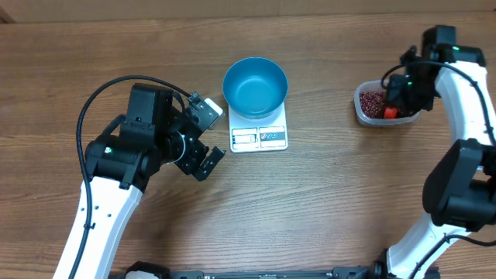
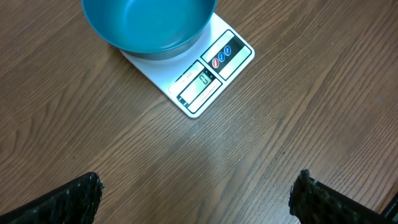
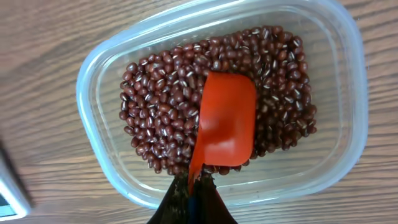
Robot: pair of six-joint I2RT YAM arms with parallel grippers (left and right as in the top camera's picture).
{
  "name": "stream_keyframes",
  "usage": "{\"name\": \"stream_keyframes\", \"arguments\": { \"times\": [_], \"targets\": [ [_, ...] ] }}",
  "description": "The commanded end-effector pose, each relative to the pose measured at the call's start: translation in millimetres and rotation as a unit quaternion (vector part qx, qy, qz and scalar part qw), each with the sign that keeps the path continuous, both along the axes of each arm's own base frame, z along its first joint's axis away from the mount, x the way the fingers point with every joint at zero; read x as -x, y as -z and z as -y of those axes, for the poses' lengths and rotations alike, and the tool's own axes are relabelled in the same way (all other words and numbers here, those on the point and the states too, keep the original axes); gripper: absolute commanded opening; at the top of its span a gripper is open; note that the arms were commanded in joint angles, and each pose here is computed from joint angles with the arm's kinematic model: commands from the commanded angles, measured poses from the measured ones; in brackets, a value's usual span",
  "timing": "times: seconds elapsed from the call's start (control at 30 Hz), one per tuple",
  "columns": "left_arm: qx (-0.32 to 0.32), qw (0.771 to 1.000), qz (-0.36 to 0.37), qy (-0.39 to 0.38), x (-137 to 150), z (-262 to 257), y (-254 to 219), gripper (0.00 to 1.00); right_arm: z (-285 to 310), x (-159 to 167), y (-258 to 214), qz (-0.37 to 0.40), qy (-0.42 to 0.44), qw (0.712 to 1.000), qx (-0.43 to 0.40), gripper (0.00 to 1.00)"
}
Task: Scoop item into bowl and weigh 150g on scale
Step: 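Lower the red scoop into the beans and scoop with the right gripper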
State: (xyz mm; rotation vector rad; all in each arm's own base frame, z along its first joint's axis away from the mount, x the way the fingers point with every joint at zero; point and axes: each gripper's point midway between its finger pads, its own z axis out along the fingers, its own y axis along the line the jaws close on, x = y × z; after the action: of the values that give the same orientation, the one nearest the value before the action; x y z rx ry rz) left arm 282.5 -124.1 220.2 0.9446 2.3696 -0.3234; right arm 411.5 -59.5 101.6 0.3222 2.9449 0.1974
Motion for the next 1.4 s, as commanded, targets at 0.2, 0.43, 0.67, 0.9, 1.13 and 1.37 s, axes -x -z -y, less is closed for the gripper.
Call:
{"name": "stream_keyframes", "arguments": {
  "times": [0.2, 0.43, 0.67, 0.9, 1.13, 1.37],
  "targets": [
    [0.003, 1.0, 0.013, -0.002, -5.2, -0.3, -9.4, 0.99, -5.9, -2.2, -9.1, 0.016, 0.033, 0.992, -0.12, 0.04],
    [0.003, 1.0, 0.013, -0.002, -5.2, -0.3, -9.4, 1.0, -7.9, 0.0, -4.1, 0.005, 0.035, 0.991, -0.131, 0.04],
    [0.003, 1.0, 0.013, -0.002, -5.2, -0.3, -9.4, 1.0, -15.3, 2.0, -2.5, 0.002, 0.033, 0.988, -0.154, 0.04],
    [0.003, 1.0, 0.013, -0.002, -5.2, -0.3, -9.4, 0.99, -11.7, -1.0, -2.7, 0.009, 0.035, 0.988, -0.152, 0.03],
    [0.003, 1.0, 0.013, -0.002, -5.2, -0.3, -9.4, 1.0, 15.6, 4.7, 4.0, -0.004, 0.074, 0.991, -0.11, 0.04],
    [0.003, 1.0, 0.013, -0.002, -5.2, -0.3, -9.4, 1.0, 23.7, 5.8, 10.8, -0.01, 0.084, 0.99, -0.11, 0.04]
  ]
}}
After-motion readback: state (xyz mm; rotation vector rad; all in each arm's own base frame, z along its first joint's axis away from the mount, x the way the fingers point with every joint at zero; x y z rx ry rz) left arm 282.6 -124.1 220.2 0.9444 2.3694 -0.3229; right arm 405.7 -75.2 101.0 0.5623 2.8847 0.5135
